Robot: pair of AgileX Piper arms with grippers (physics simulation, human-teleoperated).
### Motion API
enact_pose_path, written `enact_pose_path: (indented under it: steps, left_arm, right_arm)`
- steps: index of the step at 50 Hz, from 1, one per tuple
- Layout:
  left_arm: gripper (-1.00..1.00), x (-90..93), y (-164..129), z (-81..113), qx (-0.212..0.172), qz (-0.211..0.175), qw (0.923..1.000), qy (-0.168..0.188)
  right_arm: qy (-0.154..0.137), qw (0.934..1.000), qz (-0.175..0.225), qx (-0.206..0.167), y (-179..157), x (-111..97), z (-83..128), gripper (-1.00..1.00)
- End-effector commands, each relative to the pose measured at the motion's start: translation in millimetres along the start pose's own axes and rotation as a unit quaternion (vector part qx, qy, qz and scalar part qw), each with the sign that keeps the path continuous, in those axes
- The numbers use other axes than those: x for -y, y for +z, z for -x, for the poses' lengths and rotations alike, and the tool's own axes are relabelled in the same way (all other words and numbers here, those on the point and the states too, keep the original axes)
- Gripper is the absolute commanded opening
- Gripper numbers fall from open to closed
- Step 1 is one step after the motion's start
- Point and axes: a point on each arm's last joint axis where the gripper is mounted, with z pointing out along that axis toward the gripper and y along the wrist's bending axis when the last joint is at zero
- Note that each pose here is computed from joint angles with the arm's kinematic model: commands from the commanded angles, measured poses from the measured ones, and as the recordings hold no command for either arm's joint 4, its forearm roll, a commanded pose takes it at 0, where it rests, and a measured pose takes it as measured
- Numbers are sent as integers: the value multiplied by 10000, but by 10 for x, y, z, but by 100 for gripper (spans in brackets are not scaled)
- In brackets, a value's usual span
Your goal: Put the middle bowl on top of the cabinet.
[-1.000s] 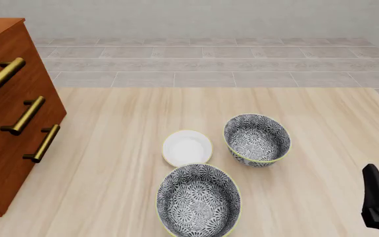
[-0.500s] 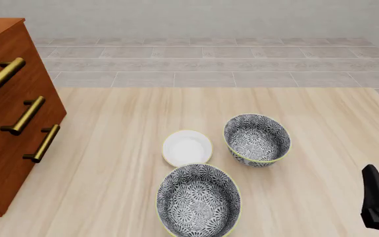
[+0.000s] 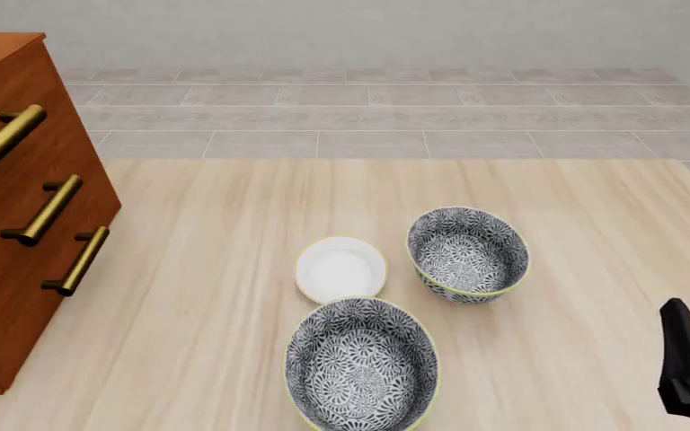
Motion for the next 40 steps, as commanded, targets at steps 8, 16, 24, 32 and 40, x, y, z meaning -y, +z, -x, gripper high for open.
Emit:
enact_pose_path:
  steps: [8, 16, 24, 32, 40]
  left_arm:
    - [100, -9, -103, -66, 26, -119, 9999, 12]
    - [100, -4, -131, -94, 4, -171, 9998, 37]
    - [100, -8, -197, -160, -22, -278, 9996, 30]
    - [100, -14, -286, -184, 4, -348, 9994, 23]
    - [100, -12, -423, -242, -13, -504, 9987, 18]
  right_arm:
    - [1, 10000, 11, -4, -1, -1, -5, 100]
    - [2, 10000, -14, -12, -1, 2, -14, 100]
    - [17, 10000, -35, -22, -1, 4, -20, 100]
    - [15, 10000, -42, -29, 0, 5, -23, 100]
    - [13, 10000, -38, -31, 0, 4, -25, 100]
